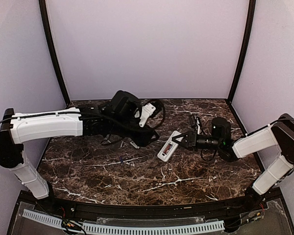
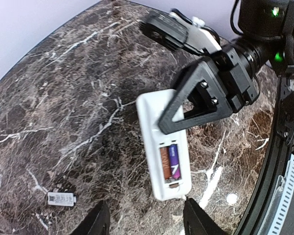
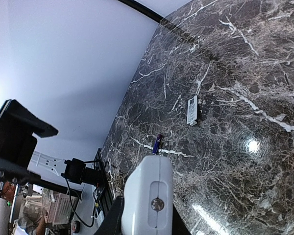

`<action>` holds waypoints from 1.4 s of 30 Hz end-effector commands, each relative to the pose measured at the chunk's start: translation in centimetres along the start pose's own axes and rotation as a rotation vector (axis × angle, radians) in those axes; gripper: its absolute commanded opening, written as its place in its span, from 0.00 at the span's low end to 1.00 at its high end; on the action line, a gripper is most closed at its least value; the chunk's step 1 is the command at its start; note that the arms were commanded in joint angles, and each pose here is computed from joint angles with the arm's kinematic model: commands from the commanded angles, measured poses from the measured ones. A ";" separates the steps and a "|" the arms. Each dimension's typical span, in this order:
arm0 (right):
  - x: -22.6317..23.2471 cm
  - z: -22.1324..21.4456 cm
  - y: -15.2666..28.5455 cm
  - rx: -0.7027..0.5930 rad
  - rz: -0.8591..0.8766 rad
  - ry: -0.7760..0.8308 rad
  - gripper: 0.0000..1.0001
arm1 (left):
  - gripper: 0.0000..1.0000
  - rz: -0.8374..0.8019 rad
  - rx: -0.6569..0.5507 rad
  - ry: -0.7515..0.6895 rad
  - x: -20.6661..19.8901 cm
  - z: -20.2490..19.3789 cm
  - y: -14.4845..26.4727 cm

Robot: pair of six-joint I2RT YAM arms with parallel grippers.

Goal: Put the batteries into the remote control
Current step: Press the battery in the battery compartment, then pick up the battery from the center of the board.

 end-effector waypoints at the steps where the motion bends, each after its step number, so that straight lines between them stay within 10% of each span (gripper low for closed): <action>1: 1.3 0.4 0.5 0.005 0.093 0.126 0.00 | 0.51 0.054 0.069 0.123 3.1 -3.3 2.2; 17: 1.6 0.1 1.0 0.080 0.146 0.204 0.00 | 0.33 0.298 0.469 0.402 9.4 -13.7 3.2; 42: 1.9 0.0 1.0 0.105 0.198 0.246 0.00 | 0.30 0.364 0.432 0.637 10.4 -15.1 -2.5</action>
Point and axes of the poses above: each gripper's point midway between its finger pads, its own y axis back along the fingers, its own x axis along the line the jaws close on, z = x × y, the point moved 10 cm from there along y, back along the fingers, and after that the axes turned 1 degree about -y, right-handed, at the moved point
